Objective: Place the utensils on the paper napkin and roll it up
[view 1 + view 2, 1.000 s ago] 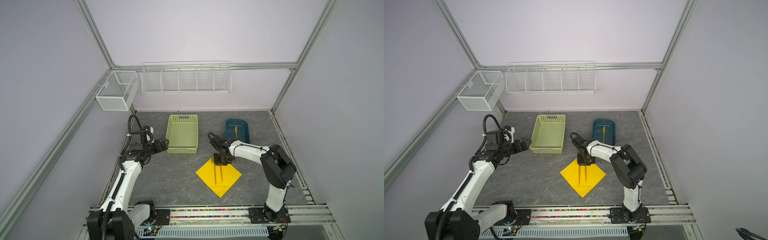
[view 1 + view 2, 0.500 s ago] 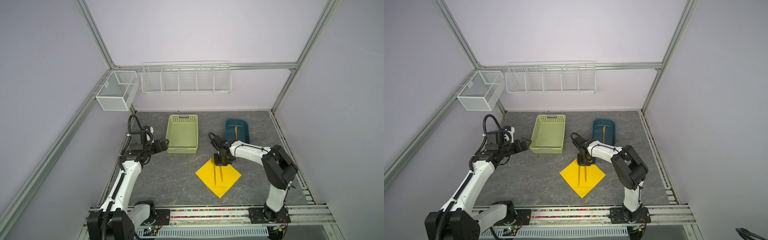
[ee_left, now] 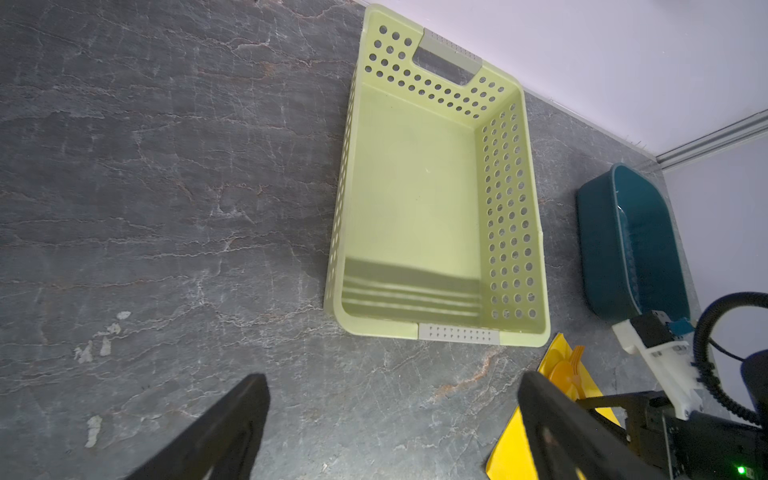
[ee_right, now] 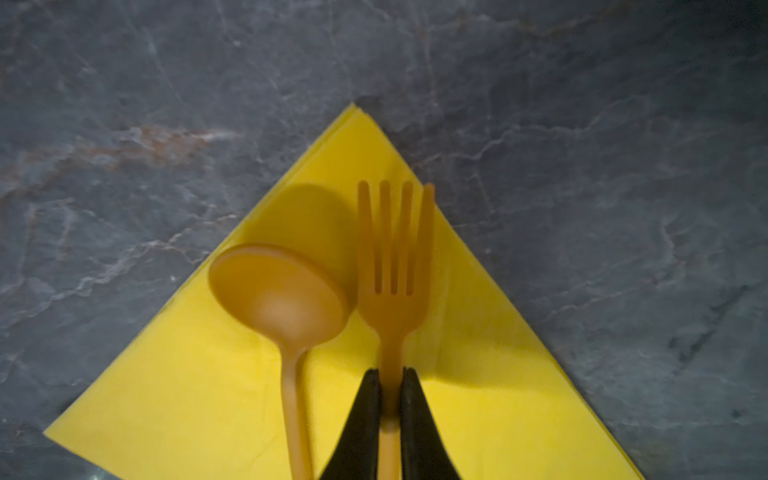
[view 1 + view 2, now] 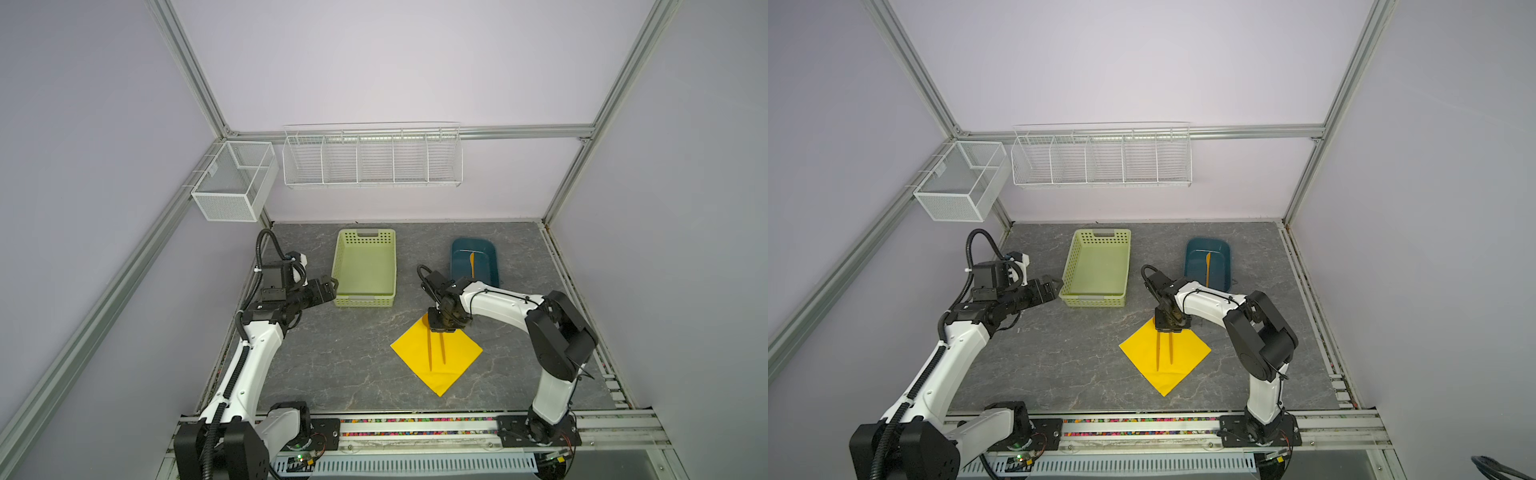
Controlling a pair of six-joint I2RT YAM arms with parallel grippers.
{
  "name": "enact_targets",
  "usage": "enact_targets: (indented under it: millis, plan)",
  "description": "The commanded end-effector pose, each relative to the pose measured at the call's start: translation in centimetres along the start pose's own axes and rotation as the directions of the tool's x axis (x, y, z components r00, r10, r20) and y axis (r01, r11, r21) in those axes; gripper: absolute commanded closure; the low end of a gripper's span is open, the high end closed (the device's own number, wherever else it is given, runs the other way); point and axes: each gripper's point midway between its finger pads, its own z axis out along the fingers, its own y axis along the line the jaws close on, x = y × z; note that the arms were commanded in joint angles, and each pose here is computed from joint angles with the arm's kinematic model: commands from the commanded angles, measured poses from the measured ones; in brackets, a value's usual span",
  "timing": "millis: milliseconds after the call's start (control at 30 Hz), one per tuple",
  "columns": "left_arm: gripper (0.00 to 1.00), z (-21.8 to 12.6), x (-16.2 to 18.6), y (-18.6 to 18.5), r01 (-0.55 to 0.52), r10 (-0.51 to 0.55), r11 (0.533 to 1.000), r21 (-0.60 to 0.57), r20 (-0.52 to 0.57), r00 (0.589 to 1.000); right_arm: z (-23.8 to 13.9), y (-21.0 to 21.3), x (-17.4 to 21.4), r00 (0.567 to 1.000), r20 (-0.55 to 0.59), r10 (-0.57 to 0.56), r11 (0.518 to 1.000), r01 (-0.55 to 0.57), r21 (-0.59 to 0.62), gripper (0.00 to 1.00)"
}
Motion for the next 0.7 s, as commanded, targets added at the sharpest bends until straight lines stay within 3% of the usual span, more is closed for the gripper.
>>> enact_targets:
  millis: [0,367,667]
  plan:
    - [0.05,-0.25,-0.63,-0.09,0.002,-0.002,1.000,0.000,0.009,1.000,-0.29,-0.30,1.22,0.999,-0.030,0.011,1.000,-0.011,0.006,0.88]
    - [0.05,-0.20,-0.63,-0.10,0.003,-0.003,1.000,0.001,0.008,1.000,-0.04,-0.69,1.67,0.998,-0.054,0.012,0.999,-0.010,0.038,0.88]
    - [0.05,-0.22,-0.61,-0.07,0.003,-0.003,1.000,-0.001,0.008,1.000,-0.22,0.11,1.80,0.999,-0.049,0.003,1.000,-0.003,-0.004,0.88]
